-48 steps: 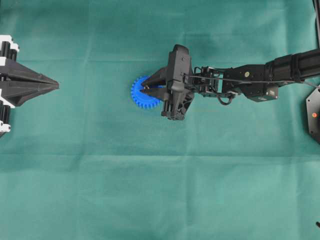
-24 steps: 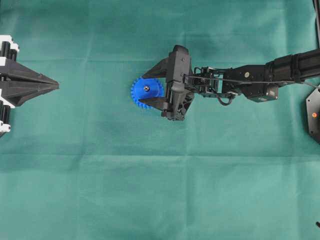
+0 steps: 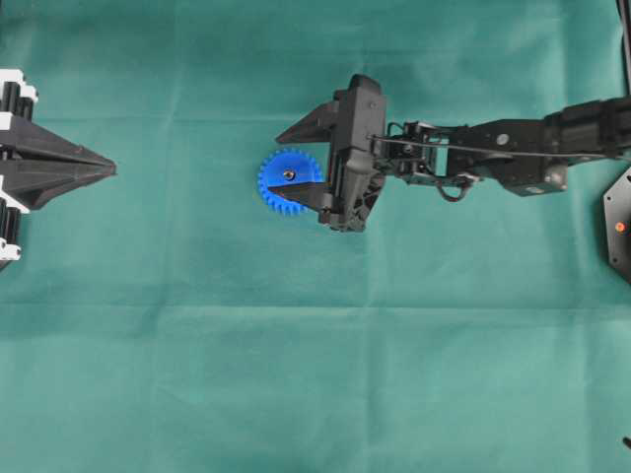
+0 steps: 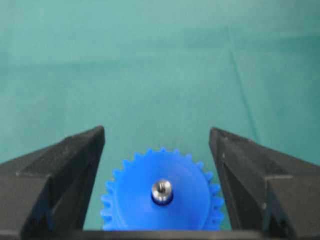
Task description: Insert the shaft placed at a random location into the center hole of the medium gear at another random location.
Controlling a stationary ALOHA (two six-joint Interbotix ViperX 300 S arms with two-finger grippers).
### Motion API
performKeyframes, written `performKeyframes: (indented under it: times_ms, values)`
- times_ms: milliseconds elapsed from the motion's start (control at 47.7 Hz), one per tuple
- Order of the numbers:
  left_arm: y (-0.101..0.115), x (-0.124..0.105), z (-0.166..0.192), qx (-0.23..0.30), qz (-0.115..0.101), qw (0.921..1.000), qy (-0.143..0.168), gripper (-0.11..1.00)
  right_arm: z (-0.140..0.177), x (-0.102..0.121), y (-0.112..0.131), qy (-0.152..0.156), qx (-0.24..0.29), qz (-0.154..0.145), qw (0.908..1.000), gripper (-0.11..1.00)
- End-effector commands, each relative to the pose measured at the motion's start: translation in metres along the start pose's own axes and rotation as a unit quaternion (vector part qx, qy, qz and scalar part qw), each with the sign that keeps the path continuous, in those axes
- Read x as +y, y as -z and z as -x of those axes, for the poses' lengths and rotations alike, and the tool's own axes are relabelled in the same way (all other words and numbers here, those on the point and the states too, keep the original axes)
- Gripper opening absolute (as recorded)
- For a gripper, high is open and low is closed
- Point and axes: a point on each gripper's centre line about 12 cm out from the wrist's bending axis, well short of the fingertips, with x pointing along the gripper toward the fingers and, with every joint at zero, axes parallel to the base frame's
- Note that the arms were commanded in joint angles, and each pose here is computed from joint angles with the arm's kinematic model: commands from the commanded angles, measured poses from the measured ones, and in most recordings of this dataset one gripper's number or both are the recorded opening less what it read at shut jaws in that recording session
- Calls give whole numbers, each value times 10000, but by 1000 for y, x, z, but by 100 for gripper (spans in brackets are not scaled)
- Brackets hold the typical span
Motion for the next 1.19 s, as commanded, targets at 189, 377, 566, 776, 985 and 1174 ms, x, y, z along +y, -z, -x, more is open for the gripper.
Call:
performKeyframes:
  times_ms: [189,377,566,776,985,1174]
  values:
    - [-8,0,-3,-92,0,10000,2,0,17,1,-32,-15,-268,20,9996,86]
    - [-7,0,-2,-92,0,10000,2,0,19,2,-31,-29,-261,26,9997,86]
    - [-7,0,-2,-92,0,10000,2,0,38,4,-32,-51,-307,26,9995,86]
    - [-8,0,-2,-100,0,10000,2,0,76,6,-28,-83,-383,1,9992,86]
    - [-8,0,-2,-100,0,10000,2,0,116,4,-16,-81,-436,-7,9990,86]
    - [-8,0,-2,-107,0,9999,2,0,146,3,-5,-83,-505,-9,9987,86]
